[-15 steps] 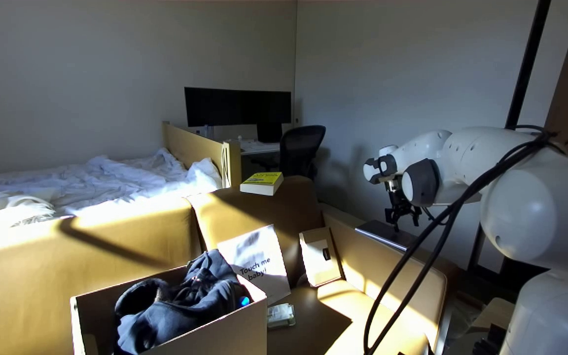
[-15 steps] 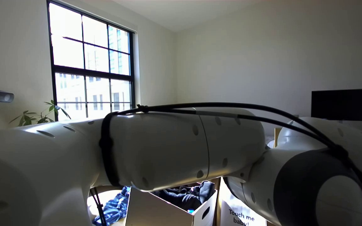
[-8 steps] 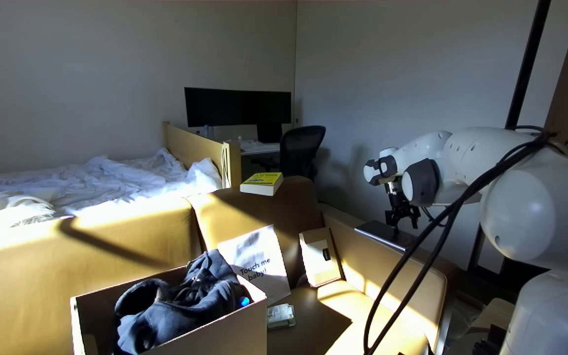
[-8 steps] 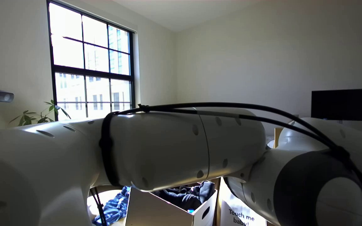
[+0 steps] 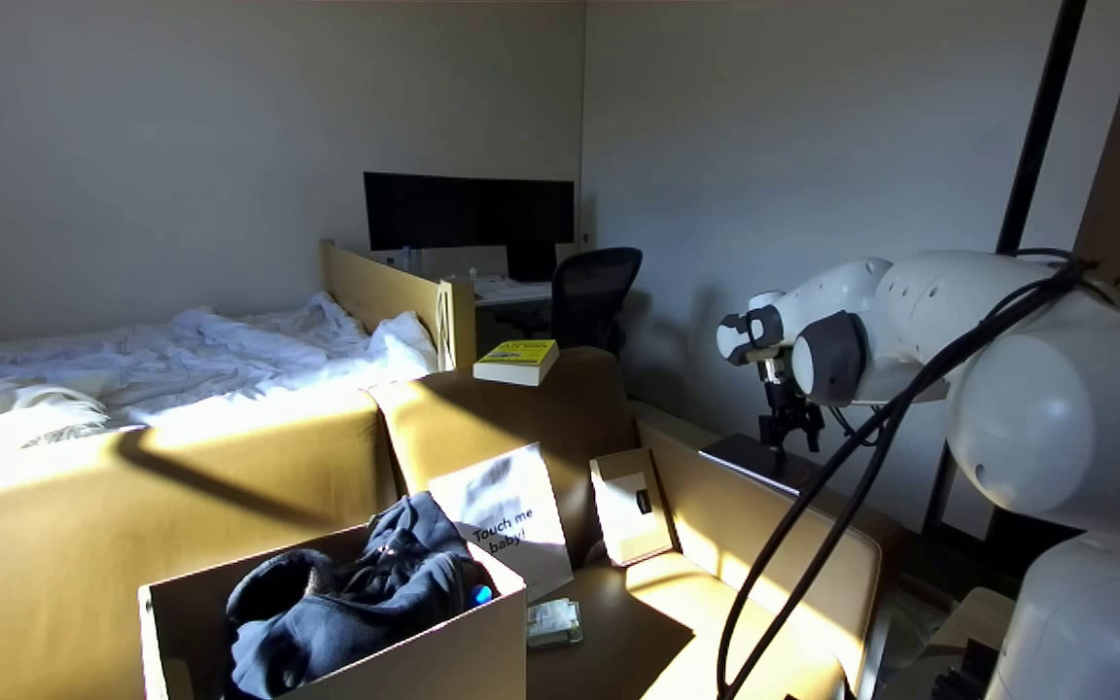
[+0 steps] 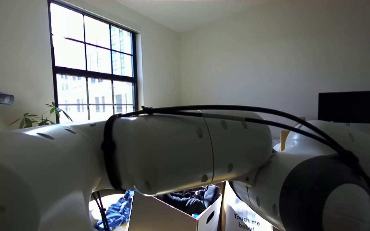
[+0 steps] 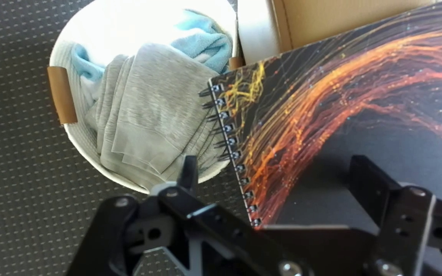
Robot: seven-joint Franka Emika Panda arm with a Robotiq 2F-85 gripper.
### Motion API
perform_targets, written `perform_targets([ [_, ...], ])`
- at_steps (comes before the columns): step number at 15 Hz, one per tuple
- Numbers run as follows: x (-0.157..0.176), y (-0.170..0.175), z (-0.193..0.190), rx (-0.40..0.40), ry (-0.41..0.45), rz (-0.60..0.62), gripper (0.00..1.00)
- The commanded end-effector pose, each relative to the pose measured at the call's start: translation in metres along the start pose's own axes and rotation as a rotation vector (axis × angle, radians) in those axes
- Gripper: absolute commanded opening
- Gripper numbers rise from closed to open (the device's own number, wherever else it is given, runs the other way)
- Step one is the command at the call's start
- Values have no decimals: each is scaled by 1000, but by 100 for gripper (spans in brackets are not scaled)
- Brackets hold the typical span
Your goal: Pick up the book and put it in the box
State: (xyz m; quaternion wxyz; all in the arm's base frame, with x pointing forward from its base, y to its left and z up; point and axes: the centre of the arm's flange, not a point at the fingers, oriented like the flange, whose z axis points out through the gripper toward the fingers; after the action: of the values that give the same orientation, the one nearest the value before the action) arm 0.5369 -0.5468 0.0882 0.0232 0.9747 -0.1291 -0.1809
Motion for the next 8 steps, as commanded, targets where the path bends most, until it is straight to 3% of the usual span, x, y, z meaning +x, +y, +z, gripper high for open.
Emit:
perform_targets([
  [1, 68, 31, 7, 23, -31, -63, 100],
  [8, 70, 24, 14, 26, -54, -98, 100],
])
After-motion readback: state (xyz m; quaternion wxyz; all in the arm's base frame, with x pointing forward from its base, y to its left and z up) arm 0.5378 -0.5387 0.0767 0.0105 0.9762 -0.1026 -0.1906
